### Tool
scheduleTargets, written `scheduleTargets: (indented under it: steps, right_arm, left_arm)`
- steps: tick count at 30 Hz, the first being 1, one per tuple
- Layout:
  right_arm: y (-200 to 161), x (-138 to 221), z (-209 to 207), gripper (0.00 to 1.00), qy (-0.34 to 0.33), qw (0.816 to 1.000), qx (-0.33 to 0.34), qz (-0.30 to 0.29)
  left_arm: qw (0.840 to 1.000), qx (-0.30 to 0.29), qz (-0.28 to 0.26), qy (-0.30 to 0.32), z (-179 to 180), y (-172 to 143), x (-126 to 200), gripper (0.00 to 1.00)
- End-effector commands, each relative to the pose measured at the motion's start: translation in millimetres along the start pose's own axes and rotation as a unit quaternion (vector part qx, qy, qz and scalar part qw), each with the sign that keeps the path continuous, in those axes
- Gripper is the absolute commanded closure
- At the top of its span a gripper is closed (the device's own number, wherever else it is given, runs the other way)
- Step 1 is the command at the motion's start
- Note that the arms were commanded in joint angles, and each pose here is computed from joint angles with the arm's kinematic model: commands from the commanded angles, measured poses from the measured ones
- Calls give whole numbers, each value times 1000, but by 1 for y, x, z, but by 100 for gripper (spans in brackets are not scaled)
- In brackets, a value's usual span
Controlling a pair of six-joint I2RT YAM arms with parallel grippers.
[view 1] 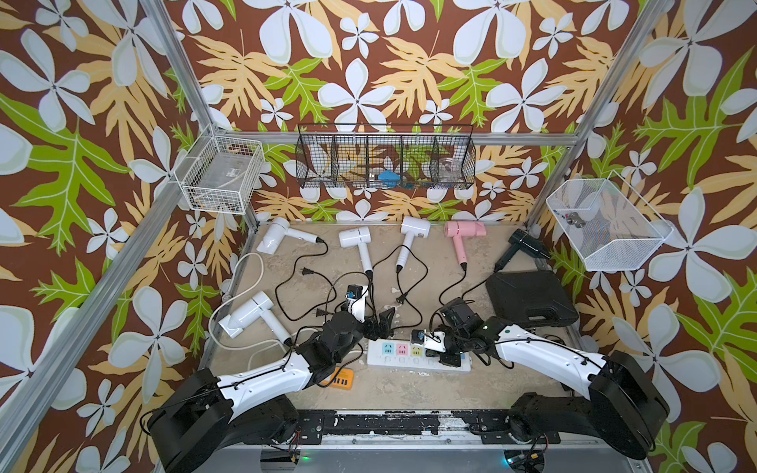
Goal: Charge the blow dryers
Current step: Insert the plug into the socket.
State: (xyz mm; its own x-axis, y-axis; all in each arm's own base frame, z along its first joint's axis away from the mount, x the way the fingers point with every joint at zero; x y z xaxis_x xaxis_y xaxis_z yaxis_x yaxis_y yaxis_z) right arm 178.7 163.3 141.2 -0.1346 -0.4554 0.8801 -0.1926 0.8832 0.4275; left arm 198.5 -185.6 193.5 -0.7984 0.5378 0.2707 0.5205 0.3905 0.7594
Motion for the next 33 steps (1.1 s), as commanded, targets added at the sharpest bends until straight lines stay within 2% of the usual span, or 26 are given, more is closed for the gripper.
scheduleTargets:
  steps: [1, 3, 5, 9, 10, 11, 12, 15, 18, 21, 26, 29, 33]
  right_arm:
    - [-13, 4, 10, 91, 24, 997, -22, 66]
    - [-7, 9, 7, 84, 9, 999, -25, 46]
    - [-1, 17, 4, 66, -6, 999, -26, 22]
    - [11, 37, -1, 60, -53, 998, -27, -23]
    - [14, 43, -1, 55, -64, 997, -27, -37]
    - [17, 49, -2, 38, -75, 996, -28, -50]
    - [19, 54, -2, 1, -84, 994, -27, -60]
    - [25, 70, -1, 0, -116, 989, -32, -89]
    - [26, 86, -2, 0, -174, 977, -60, -106]
    - [28, 99, -2, 0, -224, 957, -103, -150]
    - [24, 112, -6, 0, -292, 907, -226, -202]
    - [18, 112, -9, 0, -313, 877, -311, -191]
    - [14, 108, -17, 0, -303, 860, -386, -140]
  left_arm:
    - [1000, -1, -7, -9, -2, 2, 0, 0]
    - [1000, -1, -8, -9, -2, 2, 1, 0]
    - [1000, -1, -12, -12, -2, 3, 2, 0]
    - [999, 0, -28, -32, -3, 6, 12, 0]
    - [999, 0, -31, -35, -2, 6, 14, 0]
    - [999, 1, -36, -39, -3, 7, 17, 0]
    - [998, 1, -40, -42, -3, 8, 19, 0]
    - [997, 1, -52, -52, -3, 11, 27, 0]
    - [996, 2, -64, -63, -4, 14, 34, 0]
    - [994, 4, -77, -72, -4, 16, 42, 0]
    - [992, 3, -97, -77, -2, 19, 50, 0]
    - [992, 1, -107, -71, 1, 19, 53, 0]
    - [992, -4, -111, -56, 5, 16, 50, 0]
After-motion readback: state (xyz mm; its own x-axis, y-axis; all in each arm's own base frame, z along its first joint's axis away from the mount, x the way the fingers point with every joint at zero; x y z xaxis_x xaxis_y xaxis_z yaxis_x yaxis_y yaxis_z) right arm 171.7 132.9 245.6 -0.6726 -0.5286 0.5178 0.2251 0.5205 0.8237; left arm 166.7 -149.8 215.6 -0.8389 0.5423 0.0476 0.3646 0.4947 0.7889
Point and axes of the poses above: each gripper's point midway between its finger pads, its own x axis back along the fingers, its own z axis along the line the jaws close on, y = z × x, the point moved 10 cm from there along x, back along the fingers, and after that the axes turned 15 degrees about x, right-handed, at the moved point
